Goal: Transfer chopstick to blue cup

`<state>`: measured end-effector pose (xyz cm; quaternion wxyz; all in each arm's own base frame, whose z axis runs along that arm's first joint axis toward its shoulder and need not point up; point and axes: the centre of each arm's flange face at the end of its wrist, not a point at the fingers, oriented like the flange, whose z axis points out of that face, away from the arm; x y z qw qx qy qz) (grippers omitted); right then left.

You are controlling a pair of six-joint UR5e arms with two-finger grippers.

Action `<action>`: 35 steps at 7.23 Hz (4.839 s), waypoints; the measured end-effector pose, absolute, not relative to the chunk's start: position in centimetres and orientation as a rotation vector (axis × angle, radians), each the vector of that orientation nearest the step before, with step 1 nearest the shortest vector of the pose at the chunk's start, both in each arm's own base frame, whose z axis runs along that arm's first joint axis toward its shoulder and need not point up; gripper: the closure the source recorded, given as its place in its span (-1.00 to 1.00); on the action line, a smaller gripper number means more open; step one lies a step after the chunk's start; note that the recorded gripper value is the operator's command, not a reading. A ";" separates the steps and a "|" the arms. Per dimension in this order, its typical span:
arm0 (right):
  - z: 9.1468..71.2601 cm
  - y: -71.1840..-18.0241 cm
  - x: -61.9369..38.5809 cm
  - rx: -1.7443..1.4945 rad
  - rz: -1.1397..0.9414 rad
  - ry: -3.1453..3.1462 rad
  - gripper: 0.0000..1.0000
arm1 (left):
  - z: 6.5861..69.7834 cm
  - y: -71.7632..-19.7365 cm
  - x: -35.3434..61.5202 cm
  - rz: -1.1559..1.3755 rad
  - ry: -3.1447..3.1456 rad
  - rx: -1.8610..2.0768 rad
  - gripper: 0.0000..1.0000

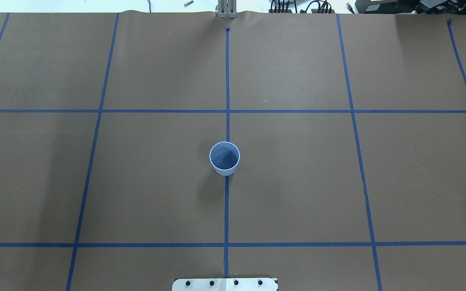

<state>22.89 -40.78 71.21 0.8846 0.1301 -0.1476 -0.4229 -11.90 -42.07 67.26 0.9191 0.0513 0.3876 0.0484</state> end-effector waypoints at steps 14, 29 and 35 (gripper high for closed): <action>46.0 -56.1 5.7 0.536 -1.191 -0.480 1.00 | 67.4 -41.8 -11.9 0.098 0.798 0.102 -0.97; 12.1 -38.1 -37.5 0.468 -1.134 -0.634 1.00 | 67.2 -41.2 -11.3 0.085 0.876 0.105 -0.97; 9.1 -39.3 -43.5 0.362 -1.146 -0.552 1.00 | 67.6 -40.6 -11.1 0.081 0.884 0.099 -0.97</action>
